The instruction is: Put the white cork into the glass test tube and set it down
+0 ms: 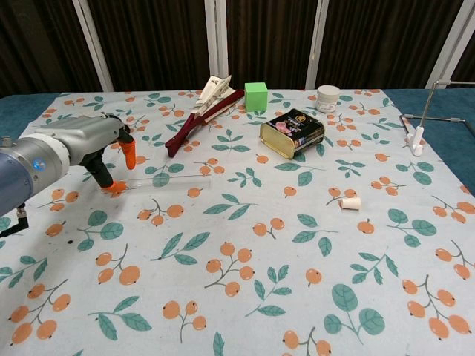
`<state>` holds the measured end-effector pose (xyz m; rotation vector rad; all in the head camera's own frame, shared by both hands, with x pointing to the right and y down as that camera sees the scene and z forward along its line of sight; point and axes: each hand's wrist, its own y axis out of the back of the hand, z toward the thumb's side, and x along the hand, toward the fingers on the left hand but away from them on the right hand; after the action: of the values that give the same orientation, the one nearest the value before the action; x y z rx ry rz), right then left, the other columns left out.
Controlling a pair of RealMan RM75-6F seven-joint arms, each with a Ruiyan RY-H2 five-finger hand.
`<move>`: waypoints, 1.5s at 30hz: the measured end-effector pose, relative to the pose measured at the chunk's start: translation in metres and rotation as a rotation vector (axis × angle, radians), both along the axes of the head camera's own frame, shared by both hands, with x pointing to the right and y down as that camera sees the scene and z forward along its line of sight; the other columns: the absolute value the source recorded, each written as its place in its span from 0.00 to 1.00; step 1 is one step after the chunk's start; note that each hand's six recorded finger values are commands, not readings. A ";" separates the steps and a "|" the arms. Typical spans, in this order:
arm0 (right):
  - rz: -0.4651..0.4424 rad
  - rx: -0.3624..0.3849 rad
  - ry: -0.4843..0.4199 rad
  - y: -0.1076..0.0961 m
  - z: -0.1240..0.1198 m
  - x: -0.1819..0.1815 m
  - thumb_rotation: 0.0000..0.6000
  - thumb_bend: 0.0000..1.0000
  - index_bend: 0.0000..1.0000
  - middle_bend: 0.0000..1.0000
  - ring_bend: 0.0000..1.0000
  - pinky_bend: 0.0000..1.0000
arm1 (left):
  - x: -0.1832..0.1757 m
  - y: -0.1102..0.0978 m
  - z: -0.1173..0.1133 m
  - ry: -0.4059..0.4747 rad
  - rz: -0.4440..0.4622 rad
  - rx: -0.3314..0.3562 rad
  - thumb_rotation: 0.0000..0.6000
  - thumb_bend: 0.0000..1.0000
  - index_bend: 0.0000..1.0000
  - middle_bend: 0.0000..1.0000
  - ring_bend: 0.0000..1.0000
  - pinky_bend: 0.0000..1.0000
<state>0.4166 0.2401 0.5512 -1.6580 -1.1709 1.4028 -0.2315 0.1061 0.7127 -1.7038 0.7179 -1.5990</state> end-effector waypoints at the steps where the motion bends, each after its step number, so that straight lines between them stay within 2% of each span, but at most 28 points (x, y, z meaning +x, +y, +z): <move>1: 0.001 0.000 0.000 0.000 0.000 0.000 1.00 0.30 0.00 0.00 0.00 0.00 | 0.002 -0.001 0.001 0.001 -0.003 -0.001 1.00 0.37 0.45 0.26 0.03 0.00; 5: 0.005 -0.002 -0.001 0.000 0.000 0.000 1.00 0.30 0.00 0.00 0.00 0.00 | 0.009 -0.002 0.003 0.008 -0.022 -0.014 1.00 0.38 0.44 0.31 0.03 0.00; 8: 0.007 -0.003 -0.003 0.000 0.000 0.000 1.00 0.30 0.00 0.00 0.00 0.00 | 0.012 -0.002 0.004 -0.009 -0.023 -0.015 1.00 0.39 0.43 0.39 0.06 0.00; 13: 0.006 -0.002 -0.004 0.000 0.000 0.001 1.00 0.30 0.00 0.00 0.00 0.00 | 0.010 -0.005 0.006 -0.036 -0.037 -0.006 1.00 0.39 0.43 0.43 0.06 0.00; 20: 0.002 -0.001 -0.015 0.000 -0.001 -0.001 1.00 0.30 0.00 0.00 0.00 0.00 | 0.013 -0.006 0.011 -0.045 -0.042 -0.004 1.00 0.39 0.43 0.45 0.06 0.00; 33: 0.000 0.002 -0.019 0.000 -0.001 -0.001 1.00 0.30 0.00 0.00 0.00 0.00 | 0.026 0.000 0.021 -0.041 -0.034 -0.046 1.00 0.42 0.43 0.46 0.07 0.00; 45: 0.002 0.002 -0.017 0.000 -0.001 -0.001 1.00 0.30 0.00 0.00 0.00 0.00 | 0.030 0.001 0.025 -0.043 -0.027 -0.052 1.00 0.43 0.48 0.53 0.10 0.00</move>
<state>0.4153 0.2404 0.5506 -1.6711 -1.1830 1.3912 -0.2018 0.1075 0.7377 -1.6981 0.6857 -1.6809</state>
